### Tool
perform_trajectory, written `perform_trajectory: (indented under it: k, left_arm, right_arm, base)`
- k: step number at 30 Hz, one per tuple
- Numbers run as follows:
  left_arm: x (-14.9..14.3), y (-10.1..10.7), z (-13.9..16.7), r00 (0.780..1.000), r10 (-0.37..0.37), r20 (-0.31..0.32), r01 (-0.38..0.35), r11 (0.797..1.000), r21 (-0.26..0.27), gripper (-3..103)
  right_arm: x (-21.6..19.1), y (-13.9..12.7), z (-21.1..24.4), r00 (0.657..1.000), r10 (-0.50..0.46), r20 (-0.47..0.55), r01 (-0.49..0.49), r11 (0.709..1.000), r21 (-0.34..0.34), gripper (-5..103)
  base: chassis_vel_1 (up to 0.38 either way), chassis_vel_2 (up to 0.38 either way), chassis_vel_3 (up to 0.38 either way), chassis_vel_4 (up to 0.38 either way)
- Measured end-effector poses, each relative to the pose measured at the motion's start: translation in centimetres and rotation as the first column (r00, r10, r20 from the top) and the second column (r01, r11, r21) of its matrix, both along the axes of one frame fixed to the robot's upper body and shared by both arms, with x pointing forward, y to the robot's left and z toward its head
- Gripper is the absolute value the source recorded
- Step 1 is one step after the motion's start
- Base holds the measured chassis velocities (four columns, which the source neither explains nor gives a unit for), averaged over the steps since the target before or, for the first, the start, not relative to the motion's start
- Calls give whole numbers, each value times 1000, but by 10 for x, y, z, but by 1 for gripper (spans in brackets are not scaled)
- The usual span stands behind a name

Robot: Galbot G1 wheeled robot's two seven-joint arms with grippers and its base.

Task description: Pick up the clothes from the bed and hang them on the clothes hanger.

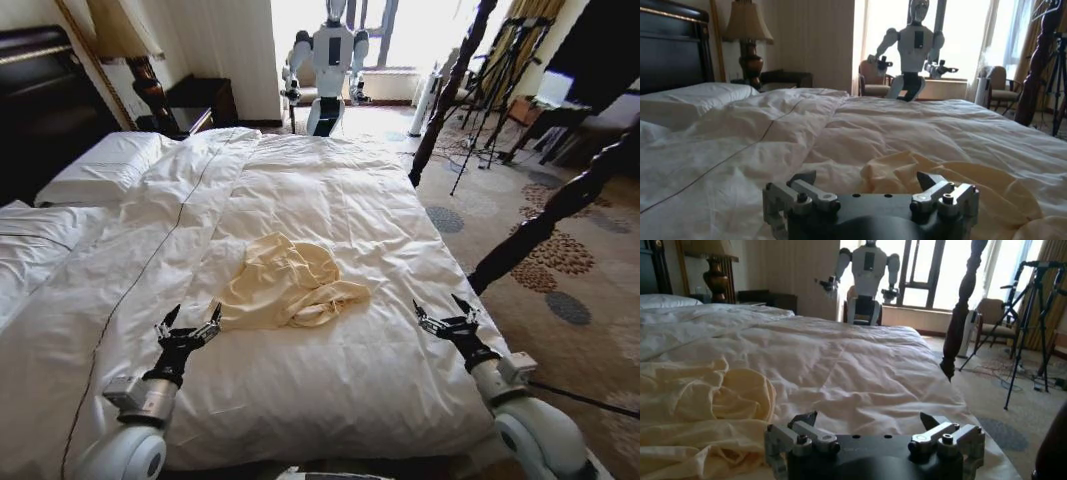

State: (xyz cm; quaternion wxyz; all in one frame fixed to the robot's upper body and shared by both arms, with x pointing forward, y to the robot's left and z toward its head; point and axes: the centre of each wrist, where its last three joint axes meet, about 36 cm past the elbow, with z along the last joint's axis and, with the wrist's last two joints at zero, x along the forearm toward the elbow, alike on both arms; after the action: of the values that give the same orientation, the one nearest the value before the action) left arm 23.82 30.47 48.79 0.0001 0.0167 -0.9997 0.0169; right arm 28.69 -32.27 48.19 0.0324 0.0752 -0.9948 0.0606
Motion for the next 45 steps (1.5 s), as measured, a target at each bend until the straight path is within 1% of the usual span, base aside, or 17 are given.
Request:
perform_trajectory:
  k: [3, 5, 11, 13, 16, 21, 25, 28, 31, 32, 33, 35, 36, 40, 41, 44, 45]
  left_arm:
    - [-1, -4, 0, 1000, -8, -2, 8, 1000, 1, 100]
    - [-2, -11, -6, 1000, -21, -11, 21, 1000, 14, 100]
    - [-3, -17, -8, 999, -44, -19, 44, 999, 5, 100]
    - [-5, -22, -9, 997, -76, -24, 76, 997, 7, 100]
    - [-7, -26, -12, 995, -99, -22, 100, 995, 13, 100]
    - [-9, -31, -17, 993, -114, -27, 114, 993, 17, 100]
    - [-10, -34, -24, 992, -124, -33, 126, 991, 41, 100]
    - [-12, -38, -27, 990, -135, -40, 137, 990, 36, 100]
    - [-12, -43, -38, 986, -154, -70, 157, 987, 39, 100]
    - [-12, -43, -38, 986, -154, -70, 157, 987, 39, 100]
    - [-11, -45, -45, 982, -168, -87, 173, 984, 50, 100]
    - [-8, -49, -56, 975, -192, -114, 198, 979, 53, 100]
    - [-8, -49, -56, 975, -192, -114, 198, 979, 53, 100]
    - [8, -60, -75, 958, -233, -169, 240, 970, 22, 100]
    - [8, -60, -75, 958, -233, -169, 240, 970, 22, 100]
    - [25, -62, -92, 950, -249, -191, 257, 966, 19, 100]
    - [25, -62, -92, 950, -249, -191, 257, 966, 19, 100]
  right_arm:
    - [-2, 1, -1, 1000, 0, -2, 0, 1000, -2, 100]
    - [-2, 3, 3, 1000, 6, 9, -6, 1000, -4, 100]
    - [0, 4, 8, 1000, 3, 24, -3, 1000, -4, 100]
    - [-1, 4, 8, 1000, -3, 24, 3, 1000, -4, 100]
    - [-2, 5, 8, 1000, -13, 23, 13, 1000, -1, 100]
    - [-2, 5, 8, 1000, -18, 25, 18, 1000, 2, 100]
    - [-2, 6, 9, 999, -20, 26, 20, 1000, 3, 100]
    - [-2, 6, 9, 999, -21, 26, 21, 1000, 4, 100]
    - [-3, 8, 9, 1000, -19, 25, 19, 1000, 7, 100]
    - [-3, 8, 9, 1000, -19, 25, 19, 1000, 7, 100]
    - [-5, 9, 10, 1000, -17, 23, 17, 1000, 7, 100]
    - [-6, 10, 11, 1000, -14, 20, 14, 1000, 3, 100]
    - [-6, 10, 11, 1000, -14, 20, 14, 1000, 3, 100]
    - [-8, 10, 15, 1000, -10, 15, 10, 1000, -17, 100]
    - [-8, 10, 15, 1000, -10, 15, 10, 1000, -17, 100]
    - [-10, 11, 18, 1000, -6, 2, 6, 1000, -30, 100]
    - [-10, 11, 18, 1000, -6, 2, 6, 1000, -30, 100]
  base:
    - [0, 0, 0, 0]
    - [0, 0, 0, 0]
    - [0, 0, 0, 0]
    - [0, 0, 0, 0]
    - [0, 0, 0, 0]
    - [0, 0, 0, 0]
    - [0, 0, 0, 0]
    - [0, 0, 0, 0]
    - [0, 0, 0, 0]
    - [0, 0, 0, 0]
    - [0, 0, 0, 0]
    - [0, 0, 0, 0]
    - [0, 0, 0, 0]
    - [0, 0, 0, 0]
    - [0, 0, 0, 0]
    - [0, 0, 0, 0]
    - [0, 0, 0, 0]
